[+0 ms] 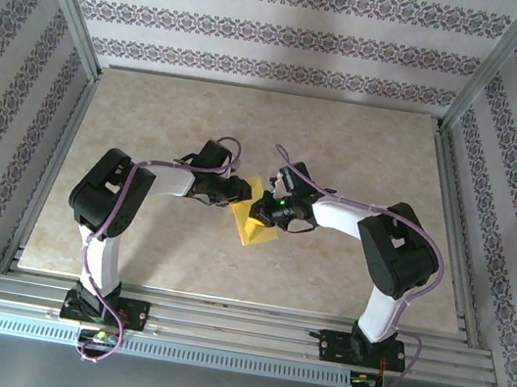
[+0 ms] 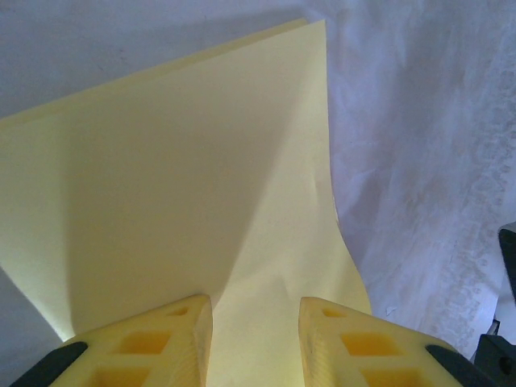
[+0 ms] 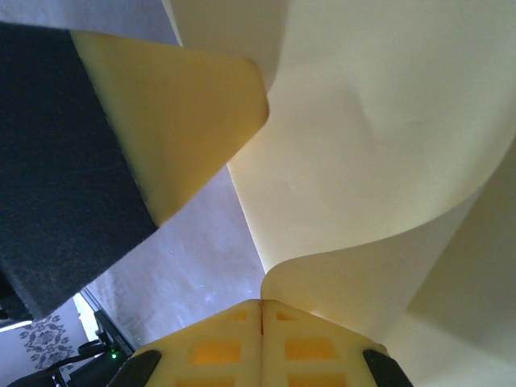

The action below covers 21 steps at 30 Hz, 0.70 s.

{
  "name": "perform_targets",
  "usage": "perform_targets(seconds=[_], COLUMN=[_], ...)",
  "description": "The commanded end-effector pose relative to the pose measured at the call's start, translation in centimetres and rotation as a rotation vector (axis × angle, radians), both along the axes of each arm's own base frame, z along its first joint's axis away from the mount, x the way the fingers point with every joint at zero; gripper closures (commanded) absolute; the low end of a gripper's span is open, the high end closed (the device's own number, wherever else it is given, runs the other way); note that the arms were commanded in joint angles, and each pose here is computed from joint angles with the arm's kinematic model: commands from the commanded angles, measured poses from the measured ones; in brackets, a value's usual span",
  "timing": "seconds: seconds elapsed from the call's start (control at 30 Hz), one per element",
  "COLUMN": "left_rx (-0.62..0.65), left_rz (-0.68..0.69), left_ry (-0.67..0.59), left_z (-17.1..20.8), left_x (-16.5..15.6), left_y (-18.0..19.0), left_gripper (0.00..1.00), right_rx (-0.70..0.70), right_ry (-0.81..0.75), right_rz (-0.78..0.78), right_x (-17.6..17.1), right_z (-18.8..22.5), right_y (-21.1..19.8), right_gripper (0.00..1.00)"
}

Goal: Fold a paper plane with a square sheet of paper (pick it up from the middle)
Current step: Fold the triangle a second time at the center of the table.

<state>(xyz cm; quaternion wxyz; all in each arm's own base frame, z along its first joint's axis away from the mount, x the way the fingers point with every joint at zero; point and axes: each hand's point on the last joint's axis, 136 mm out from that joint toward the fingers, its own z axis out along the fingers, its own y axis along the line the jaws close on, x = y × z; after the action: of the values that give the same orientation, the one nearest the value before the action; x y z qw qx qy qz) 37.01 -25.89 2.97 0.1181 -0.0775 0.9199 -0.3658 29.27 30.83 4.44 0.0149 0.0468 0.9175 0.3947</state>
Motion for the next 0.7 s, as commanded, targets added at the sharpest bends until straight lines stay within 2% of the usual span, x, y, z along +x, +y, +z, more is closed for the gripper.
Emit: perform_targets(seconds=[0.0,0.3,0.67], left_rx=[0.033,0.060,0.069], left_rz=[-0.014,0.007,-0.001], left_ry=[0.040,0.054,0.054], left_z=[-1.4,-1.8,-1.9], left_x=[-1.1,-1.2,-1.4], left_y=[0.3,0.7,0.9], left_gripper=[0.65,0.80,0.81], right_rx=[-0.001,-0.024,-0.033], right_ry=[-0.040,-0.047,-0.041], right_rz=[-0.007,-0.035,-0.037], right_x=[1.1,1.8,1.9], right_z=[0.2,-0.8,-1.5], right_y=[0.9,1.0,1.1], right_gripper=[0.97,0.97,0.96])
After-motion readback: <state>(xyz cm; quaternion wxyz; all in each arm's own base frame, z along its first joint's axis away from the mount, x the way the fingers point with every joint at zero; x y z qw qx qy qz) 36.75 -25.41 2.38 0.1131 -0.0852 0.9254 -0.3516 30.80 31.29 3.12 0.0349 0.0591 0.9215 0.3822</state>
